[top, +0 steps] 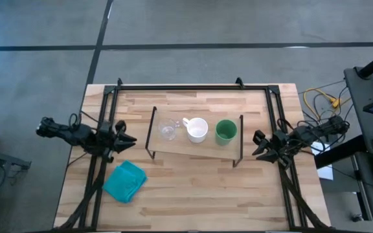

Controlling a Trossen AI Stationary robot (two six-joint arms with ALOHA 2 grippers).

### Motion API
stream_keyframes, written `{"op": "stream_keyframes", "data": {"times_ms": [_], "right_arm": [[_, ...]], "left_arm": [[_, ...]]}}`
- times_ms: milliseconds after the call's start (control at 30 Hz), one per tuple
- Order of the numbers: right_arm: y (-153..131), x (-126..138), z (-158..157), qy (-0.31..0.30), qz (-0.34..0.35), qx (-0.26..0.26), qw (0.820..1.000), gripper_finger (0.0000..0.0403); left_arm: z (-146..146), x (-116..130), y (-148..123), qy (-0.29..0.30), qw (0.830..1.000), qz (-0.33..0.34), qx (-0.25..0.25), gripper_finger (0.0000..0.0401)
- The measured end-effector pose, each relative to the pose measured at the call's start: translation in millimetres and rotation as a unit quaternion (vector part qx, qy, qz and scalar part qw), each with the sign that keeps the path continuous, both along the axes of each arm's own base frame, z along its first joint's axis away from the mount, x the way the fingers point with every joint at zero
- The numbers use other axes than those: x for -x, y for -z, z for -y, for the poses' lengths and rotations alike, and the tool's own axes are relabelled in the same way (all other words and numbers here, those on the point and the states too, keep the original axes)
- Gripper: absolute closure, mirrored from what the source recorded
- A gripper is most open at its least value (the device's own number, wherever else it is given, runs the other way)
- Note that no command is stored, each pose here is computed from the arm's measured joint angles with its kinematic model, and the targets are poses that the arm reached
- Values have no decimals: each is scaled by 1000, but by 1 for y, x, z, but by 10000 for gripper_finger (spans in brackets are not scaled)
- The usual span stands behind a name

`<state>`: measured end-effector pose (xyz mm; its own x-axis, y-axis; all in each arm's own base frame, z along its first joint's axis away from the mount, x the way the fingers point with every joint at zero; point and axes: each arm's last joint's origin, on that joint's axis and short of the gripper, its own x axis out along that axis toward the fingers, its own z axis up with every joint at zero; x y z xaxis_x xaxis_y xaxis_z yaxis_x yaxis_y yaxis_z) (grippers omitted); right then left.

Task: Stack small to large cups/mugs on shelf
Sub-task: Return to Home Position

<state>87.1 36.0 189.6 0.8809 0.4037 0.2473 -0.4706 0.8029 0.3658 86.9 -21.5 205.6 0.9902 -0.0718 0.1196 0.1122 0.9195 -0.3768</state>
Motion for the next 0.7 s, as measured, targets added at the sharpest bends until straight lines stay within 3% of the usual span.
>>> {"op": "stream_keyframes", "data": {"times_ms": [400, 700], "right_arm": [[1, 0, 0, -1, -4, 2, 1000, 307], [2, -2, -1, -1, -15, 6, 1000, 307]], "left_arm": [[4, -7, 27, 26, 1000, 3, -2, 326], [5, -8, 30, 39, 998, -5, -56, 326]]}}
